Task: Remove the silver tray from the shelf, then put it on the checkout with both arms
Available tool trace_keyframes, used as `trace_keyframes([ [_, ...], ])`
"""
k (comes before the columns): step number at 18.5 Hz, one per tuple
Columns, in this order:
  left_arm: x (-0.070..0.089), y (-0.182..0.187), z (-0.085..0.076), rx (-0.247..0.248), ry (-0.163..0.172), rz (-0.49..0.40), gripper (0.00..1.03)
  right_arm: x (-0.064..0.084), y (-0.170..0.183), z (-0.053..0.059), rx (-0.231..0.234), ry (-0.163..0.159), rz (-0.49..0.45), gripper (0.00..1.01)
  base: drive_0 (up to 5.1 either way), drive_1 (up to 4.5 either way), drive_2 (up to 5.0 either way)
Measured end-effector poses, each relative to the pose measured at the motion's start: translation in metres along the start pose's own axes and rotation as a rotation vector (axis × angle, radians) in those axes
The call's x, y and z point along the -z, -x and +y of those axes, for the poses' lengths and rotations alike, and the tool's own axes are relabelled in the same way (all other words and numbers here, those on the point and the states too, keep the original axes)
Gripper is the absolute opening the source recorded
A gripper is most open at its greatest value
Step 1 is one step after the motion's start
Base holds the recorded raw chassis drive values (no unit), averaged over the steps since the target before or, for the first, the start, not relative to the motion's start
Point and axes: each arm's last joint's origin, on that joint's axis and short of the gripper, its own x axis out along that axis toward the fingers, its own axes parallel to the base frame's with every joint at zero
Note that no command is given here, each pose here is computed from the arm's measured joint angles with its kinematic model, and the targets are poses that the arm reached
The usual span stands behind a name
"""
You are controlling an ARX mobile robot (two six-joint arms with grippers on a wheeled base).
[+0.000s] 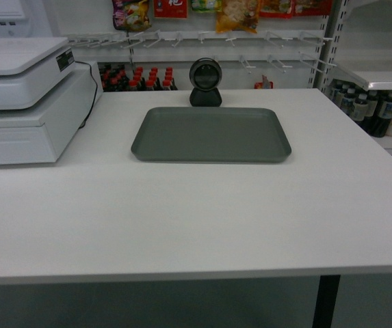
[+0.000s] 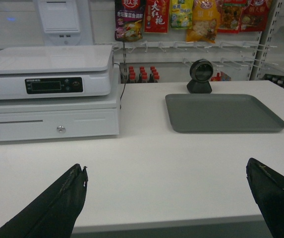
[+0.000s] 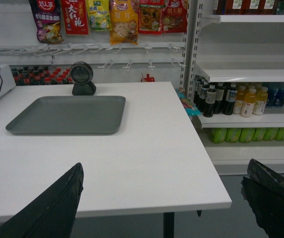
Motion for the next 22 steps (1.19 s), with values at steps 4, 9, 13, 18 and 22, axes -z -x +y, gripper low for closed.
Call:
trace_keyframes([
  [4,-0.0004,0.0,0.0,-0.001,0.0,-0.004,0.98,-0.0008,0.0,0.0,0.0,0.0,-0.008,0.98,0.0,-3.14,3.2],
  [9,-0.0002,0.0,0.0001,-0.001,0.0,-0.002,0.98,-0.0006,0.0,0.0,0.0,0.0,-0.006,0.98,0.0,0.0,0.0],
  [13,-0.0001,0.0,0.0001,-0.002,-0.002,-0.001,0.98,-0.0003,0.0,0.0,0.0,0.0,-0.003,0.98,0.0,0.0,0.0],
  [18,0.0,0.0,0.0,-0.001,-0.003,0.0,0.98,-0.0003,0.0,0.0,0.0,0.0,-0.003,0.98,0.0,0.0,0.0],
  [22,0.0,0.0,0.0001,-0.002,-0.003,0.0,0.98,-0.0002,0.0,0.0,-0.001,0.002,-0.002,0.98,0.0,0.0,0.0],
])
